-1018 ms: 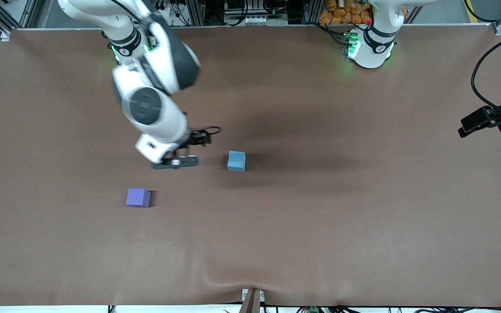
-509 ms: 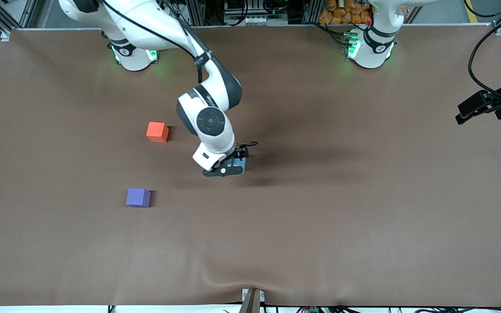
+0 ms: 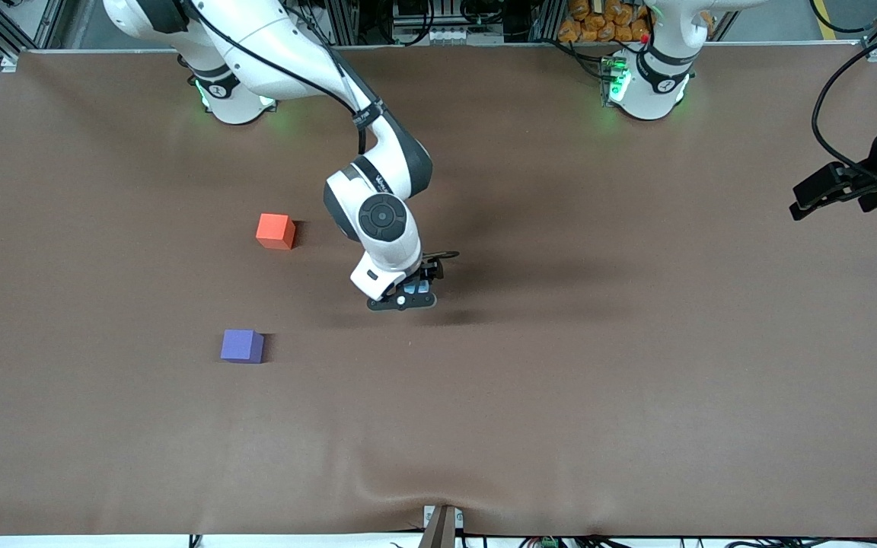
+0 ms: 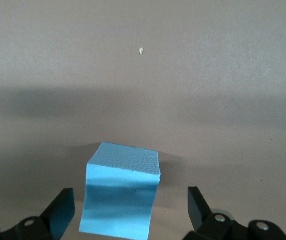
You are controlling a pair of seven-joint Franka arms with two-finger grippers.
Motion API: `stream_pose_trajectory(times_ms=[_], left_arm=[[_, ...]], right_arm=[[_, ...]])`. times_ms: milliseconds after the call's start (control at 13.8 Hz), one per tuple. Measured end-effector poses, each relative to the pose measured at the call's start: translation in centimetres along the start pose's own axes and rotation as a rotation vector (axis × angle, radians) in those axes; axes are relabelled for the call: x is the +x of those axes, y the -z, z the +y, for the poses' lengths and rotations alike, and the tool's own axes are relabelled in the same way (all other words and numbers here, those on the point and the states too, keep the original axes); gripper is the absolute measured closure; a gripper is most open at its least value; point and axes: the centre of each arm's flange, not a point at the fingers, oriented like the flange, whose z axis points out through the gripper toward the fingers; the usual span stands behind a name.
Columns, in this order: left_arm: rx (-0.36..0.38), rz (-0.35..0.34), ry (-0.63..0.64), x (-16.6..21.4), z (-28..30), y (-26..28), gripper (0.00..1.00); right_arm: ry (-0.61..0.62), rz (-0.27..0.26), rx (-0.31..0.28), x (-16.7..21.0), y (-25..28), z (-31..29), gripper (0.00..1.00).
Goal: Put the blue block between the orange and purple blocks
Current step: 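Close the right gripper on the blue cube, then carry the blue cube with the right gripper between orange and purple cubes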
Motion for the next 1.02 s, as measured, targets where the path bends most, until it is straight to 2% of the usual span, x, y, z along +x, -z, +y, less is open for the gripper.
stream_pose_trajectory(times_ms=[218, 436, 727, 800, 1018], left_arm=[[-0.001, -0.005, -0.051, -0.5, 2.7, -0.2, 0.00], [-0.002, -0.010, -0.093, -1.0, 5.0, -0.4, 0.00], [-0.003, -0.008, -0.094, -1.0, 5.0, -0.4, 0.00], [-0.003, -0.007, -0.092, -1.0, 4.9, -0.4, 0.00], [-0.003, -0.004, -0.088, -0.9, 4.7, -0.4, 0.00]], right_arm=[[0.003, -0.019, -0.008, -0.5, -1.4, -0.4, 0.00], [-0.045, -0.054, 0.041, -0.8, -2.5, -0.8, 0.00], [-0.102, -0.049, 0.059, -0.5, -2.9, -0.7, 0.01], [-0.132, -0.040, 0.063, -0.4, -3.1, -0.8, 0.06], [-0.175, -0.022, 0.072, 0.0, -2.9, -0.7, 0.39]])
